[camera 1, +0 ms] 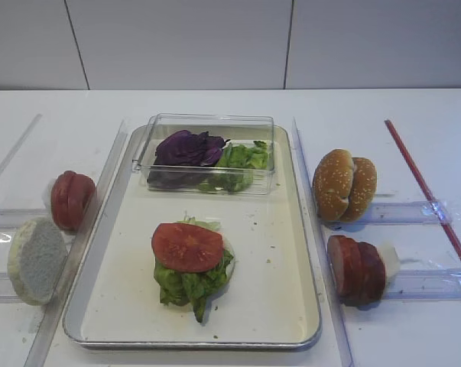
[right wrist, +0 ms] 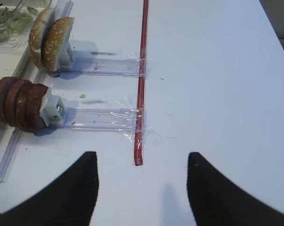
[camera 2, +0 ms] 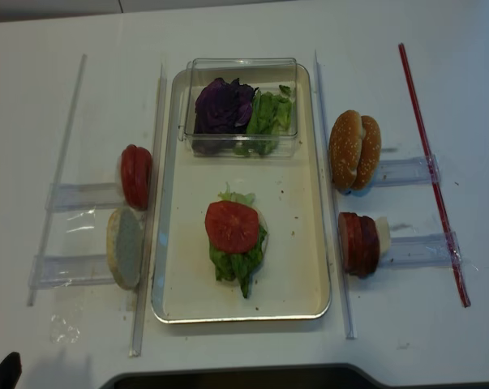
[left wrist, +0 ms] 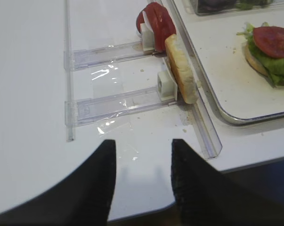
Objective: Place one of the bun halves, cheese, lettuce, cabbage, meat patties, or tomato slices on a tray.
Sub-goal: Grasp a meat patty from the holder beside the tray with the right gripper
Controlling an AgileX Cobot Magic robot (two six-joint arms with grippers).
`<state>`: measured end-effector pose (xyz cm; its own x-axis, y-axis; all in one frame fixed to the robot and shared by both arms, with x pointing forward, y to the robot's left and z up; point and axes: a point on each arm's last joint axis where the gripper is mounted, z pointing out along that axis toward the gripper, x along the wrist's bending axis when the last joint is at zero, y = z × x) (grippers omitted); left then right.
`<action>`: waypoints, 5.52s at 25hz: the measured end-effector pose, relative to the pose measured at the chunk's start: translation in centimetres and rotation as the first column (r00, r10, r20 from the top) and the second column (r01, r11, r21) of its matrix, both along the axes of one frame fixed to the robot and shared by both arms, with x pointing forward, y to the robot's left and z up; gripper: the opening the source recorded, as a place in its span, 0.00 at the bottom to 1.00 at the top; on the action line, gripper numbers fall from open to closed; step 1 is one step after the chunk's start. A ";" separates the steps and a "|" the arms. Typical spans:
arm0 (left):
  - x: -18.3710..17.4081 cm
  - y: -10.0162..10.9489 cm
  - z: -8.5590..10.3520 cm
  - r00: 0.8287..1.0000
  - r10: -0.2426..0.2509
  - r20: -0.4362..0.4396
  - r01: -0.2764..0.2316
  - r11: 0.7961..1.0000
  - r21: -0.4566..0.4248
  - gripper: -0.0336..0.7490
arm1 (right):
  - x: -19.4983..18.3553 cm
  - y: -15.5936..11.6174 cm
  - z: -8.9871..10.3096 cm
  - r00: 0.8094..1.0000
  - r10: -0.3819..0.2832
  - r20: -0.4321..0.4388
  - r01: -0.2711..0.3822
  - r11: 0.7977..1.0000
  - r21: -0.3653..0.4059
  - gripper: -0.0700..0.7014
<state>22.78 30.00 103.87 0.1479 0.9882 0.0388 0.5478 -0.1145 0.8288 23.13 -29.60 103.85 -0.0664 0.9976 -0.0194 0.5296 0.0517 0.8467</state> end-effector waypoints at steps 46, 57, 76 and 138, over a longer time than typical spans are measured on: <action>0.0 0.0 0.0 1.000 0.000 0.000 0.000 1.000 0.000 0.39 | 10.5 1.0 7.4 0.868 -0.082 -0.490 0.213 0.953 0.217 0.59; 0.0 0.0 0.0 1.000 0.000 0.000 0.000 1.000 0.000 0.39 | 14.5 2.4 5.5 0.763 0.030 -0.646 0.231 0.921 0.315 0.59; 0.0 0.0 0.0 1.000 0.000 0.000 0.000 1.000 0.000 0.38 | 17.6 9.0 3.9 0.645 0.114 -0.756 0.113 0.964 0.241 0.59; 0.0 0.0 0.0 1.000 0.000 0.000 0.000 1.000 0.000 0.38 | 23.4 16.4 -2.2 0.630 0.111 -0.769 0.021 0.987 0.159 0.59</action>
<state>22.78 30.00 103.87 0.1479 0.9882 0.0388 0.5478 -0.1145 0.8288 46.49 -13.19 101.65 -0.0360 0.9796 0.1978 0.9920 0.0112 0.1255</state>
